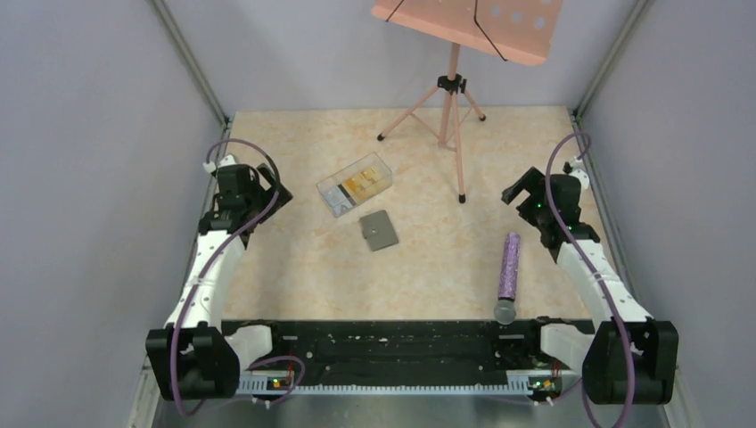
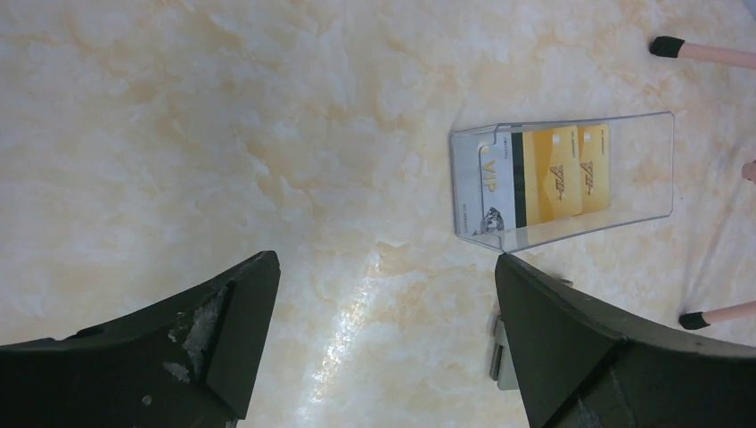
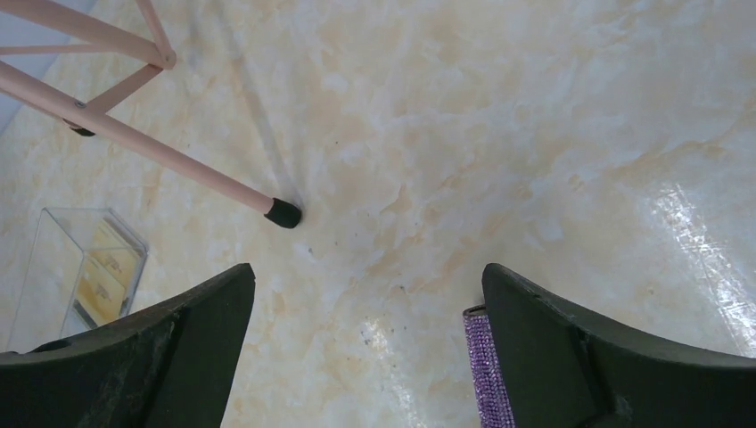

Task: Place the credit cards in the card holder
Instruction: Open the card holder at the center of the board.

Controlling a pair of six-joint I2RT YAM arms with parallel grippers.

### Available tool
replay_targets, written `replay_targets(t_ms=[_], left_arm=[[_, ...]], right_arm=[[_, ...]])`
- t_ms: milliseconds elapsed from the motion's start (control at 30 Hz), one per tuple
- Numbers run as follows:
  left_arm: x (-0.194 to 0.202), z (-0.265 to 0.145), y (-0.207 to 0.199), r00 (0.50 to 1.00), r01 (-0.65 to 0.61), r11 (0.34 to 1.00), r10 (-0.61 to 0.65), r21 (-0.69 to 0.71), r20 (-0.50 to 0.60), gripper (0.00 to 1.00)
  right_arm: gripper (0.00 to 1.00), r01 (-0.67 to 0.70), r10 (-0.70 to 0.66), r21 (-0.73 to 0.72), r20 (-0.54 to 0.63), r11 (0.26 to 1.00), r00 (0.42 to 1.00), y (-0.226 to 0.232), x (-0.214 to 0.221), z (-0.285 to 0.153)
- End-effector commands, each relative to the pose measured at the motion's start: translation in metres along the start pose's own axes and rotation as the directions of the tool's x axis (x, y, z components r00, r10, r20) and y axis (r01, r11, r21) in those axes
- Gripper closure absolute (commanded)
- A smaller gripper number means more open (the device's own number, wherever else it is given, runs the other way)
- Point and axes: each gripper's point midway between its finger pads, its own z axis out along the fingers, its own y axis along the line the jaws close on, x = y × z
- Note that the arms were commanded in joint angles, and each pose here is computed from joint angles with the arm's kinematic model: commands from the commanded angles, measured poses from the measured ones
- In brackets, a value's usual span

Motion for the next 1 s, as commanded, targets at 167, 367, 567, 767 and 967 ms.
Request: replay_targets(t_ms=[167, 367, 567, 767, 967], left_arm=[[0.012, 0.002, -0.021, 0.993, -0.063, 0.989, 0.076, 0.132, -0.092, 0.01], [0.036, -0.005, -0.052, 0.967, -0.070, 0.939, 0.147, 0.337, -0.208, 0.01], [0.074, -0.005, -0.070, 0.926, 0.025, 0.900, 0.143, 0.435, -0.350, 0.01], [0.121, 0.001, -0.090, 0.848, 0.054, 0.884, 0.205, 0.464, -0.489, 0.05], [0.156, 0.012, -0.093, 0.776, 0.071, 0.892, 0.232, 0.447, -0.586, 0.10]], right_arm=[[0.01, -0.073, 0.072, -0.009, -0.086, 0.997, 0.994, 0.019, -0.003, 0.012], [0.01, -0.037, 0.018, -0.081, -0.220, 0.996, 0.975, 0.044, 0.013, 0.014], [0.01, 0.099, -0.175, -0.250, -0.305, 0.963, 0.936, 0.096, 0.045, 0.003], [0.01, 0.148, -0.331, -0.431, -0.388, 0.890, 0.860, 0.146, 0.100, -0.005], [0.04, 0.120, -0.426, -0.544, -0.483, 0.830, 0.765, 0.184, 0.164, -0.006]])
